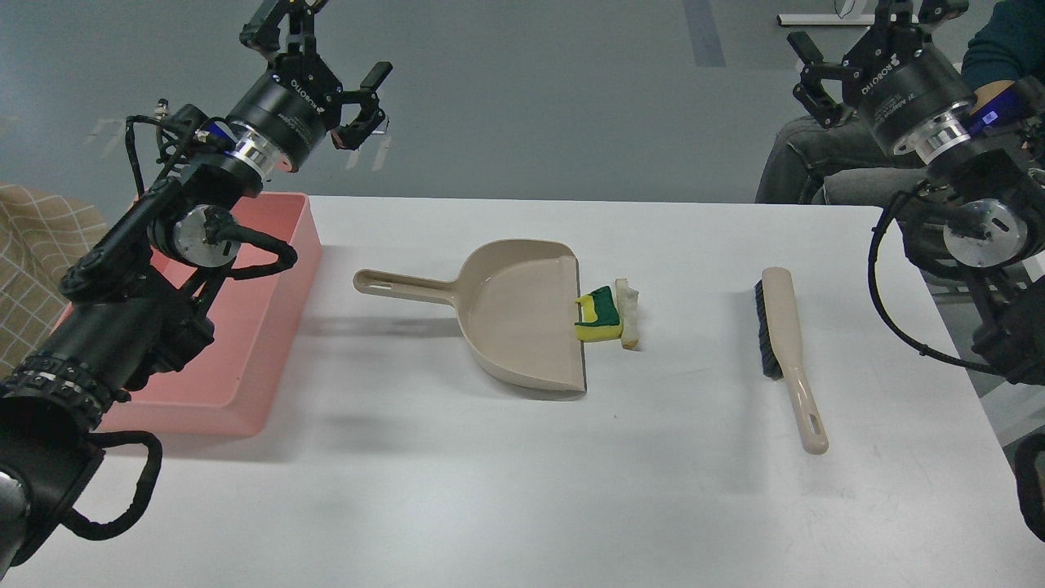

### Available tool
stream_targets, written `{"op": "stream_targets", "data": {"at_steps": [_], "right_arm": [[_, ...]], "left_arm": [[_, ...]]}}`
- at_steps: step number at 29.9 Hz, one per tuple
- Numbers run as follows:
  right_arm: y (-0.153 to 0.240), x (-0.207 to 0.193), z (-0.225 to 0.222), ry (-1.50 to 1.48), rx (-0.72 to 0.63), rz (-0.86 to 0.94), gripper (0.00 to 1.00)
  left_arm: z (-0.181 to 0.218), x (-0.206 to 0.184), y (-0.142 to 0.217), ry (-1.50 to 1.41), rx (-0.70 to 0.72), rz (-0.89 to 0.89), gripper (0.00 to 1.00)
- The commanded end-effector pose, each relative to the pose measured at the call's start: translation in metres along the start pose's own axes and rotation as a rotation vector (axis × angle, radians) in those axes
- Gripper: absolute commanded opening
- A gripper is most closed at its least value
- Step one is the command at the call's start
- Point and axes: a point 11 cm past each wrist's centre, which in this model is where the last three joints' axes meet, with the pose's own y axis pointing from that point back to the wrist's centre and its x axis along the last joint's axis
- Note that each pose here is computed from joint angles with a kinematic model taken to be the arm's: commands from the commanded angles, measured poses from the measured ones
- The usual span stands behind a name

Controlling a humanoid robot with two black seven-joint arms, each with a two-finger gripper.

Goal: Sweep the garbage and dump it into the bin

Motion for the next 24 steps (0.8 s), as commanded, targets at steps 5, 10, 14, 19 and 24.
{"op": "stream_targets", "data": {"at_steps": [5,10,14,19,24], "right_arm": [[-0.005,-0.008,0.005,-0.017,0.000,-0.008,1.00],[-0.005,-0.007,0.005,-0.016,0.001,0.002,1.00],[-0.006,-0.005,0.005,-0.010,0.002,0.026,1.00],[-0.006,-0.005,0.005,-0.009,0.002,0.031,1.00],[-0.006,-0.006,0.005,-0.007,0.004,0.036,1.00]], "left_arm": [[-0.005,-0.001,0.002,0.002,0.010,-0.001,0.98],[0.000,0.003,0.000,-0.007,0.012,0.007,0.98],[0.001,0.002,-0.003,-0.004,0.015,0.009,0.98],[0.007,0.010,-0.012,-0.009,0.012,0.057,0.98],[-0.002,0.002,-0.016,0.009,0.056,0.028,0.98]]}}
